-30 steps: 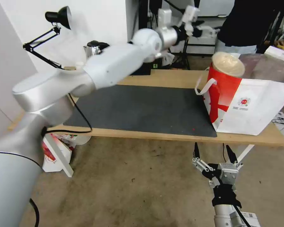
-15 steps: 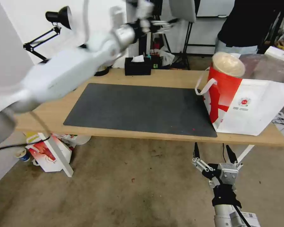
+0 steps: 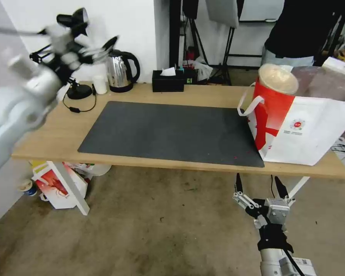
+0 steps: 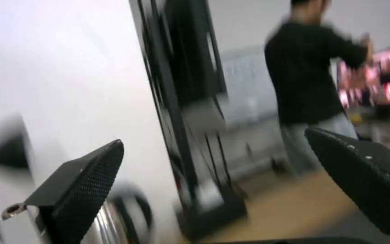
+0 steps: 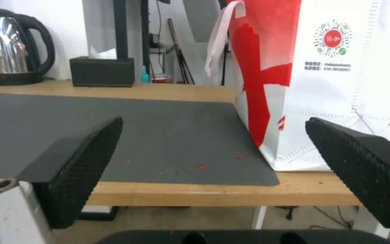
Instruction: Pick up the trash from the table and place it into the takeout bag.
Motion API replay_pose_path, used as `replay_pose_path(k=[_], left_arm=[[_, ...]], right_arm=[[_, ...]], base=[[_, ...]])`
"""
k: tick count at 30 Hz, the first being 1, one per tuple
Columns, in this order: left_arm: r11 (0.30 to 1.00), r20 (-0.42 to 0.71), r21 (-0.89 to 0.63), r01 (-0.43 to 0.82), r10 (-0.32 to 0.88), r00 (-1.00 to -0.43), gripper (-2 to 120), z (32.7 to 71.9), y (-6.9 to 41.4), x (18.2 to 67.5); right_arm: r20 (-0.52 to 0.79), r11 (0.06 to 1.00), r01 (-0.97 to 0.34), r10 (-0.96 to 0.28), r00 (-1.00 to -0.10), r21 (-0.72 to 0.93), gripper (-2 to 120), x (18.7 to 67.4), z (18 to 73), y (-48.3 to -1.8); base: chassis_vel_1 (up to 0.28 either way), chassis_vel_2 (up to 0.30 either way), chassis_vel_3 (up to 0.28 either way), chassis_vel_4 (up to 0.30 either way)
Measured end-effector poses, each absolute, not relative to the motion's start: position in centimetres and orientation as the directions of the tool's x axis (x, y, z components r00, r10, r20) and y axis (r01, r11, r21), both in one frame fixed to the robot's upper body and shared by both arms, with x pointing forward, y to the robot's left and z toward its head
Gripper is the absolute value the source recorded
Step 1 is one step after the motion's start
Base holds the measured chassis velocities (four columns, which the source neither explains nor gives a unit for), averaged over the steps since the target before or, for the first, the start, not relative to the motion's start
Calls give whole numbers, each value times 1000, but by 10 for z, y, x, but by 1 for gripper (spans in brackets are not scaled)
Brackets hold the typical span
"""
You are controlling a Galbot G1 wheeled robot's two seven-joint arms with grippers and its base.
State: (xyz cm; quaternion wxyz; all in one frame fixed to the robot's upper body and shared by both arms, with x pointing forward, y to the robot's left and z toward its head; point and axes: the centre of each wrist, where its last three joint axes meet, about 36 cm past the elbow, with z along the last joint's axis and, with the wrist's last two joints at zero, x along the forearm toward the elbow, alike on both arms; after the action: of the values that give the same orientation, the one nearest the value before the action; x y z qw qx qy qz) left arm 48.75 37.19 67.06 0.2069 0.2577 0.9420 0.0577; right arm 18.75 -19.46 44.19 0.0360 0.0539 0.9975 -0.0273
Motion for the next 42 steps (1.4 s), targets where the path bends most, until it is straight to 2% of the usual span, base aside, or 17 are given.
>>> replay_pose_path(k=[3, 4, 6, 8, 12, 16, 18, 20, 42], left_arm=[[876, -300, 178, 448, 482, -823, 100, 616, 376, 470], [876, -300, 178, 448, 482, -823, 100, 616, 376, 470], [887, -275, 130, 444, 462, -843, 100, 575, 367, 455], [893, -291, 125, 432, 449, -845, 100, 569, 365, 448], [940, -298, 63, 335, 338, -893, 100, 508, 344, 381], [962, -292, 30, 272, 269, -918, 100, 478, 326, 347], [975, -259, 11, 222, 217, -941, 100, 438, 303, 316], [979, -242, 3, 206, 200, -949, 100, 418, 288, 299], [989, -238, 2, 149, 145, -960, 100, 387, 263, 264]], right_arm=[[-75, 993, 109, 105, -992, -51, 100, 188, 442, -195], [-75, 993, 109, 105, -992, -51, 100, 188, 442, -195], [-75, 993, 109, 106, -992, -51, 100, 188, 442, -195], [-75, 993, 109, 105, -992, -50, 100, 188, 442, -195], [-75, 993, 109, 105, -992, -50, 100, 188, 442, -195], [-75, 993, 109, 106, -992, -50, 100, 188, 442, -195], [-75, 993, 109, 105, -992, -51, 100, 188, 442, -195], [-75, 993, 109, 105, -992, -51, 100, 188, 442, -195], [-75, 993, 109, 106, -992, -51, 100, 188, 442, -195]], base=[[0, 0, 0, 0], [0, 0, 0, 0], [0, 0, 0, 0], [0, 0, 0, 0], [0, 0, 0, 0], [0, 0, 0, 0], [0, 0, 0, 0], [0, 0, 0, 0], [0, 0, 0, 0]])
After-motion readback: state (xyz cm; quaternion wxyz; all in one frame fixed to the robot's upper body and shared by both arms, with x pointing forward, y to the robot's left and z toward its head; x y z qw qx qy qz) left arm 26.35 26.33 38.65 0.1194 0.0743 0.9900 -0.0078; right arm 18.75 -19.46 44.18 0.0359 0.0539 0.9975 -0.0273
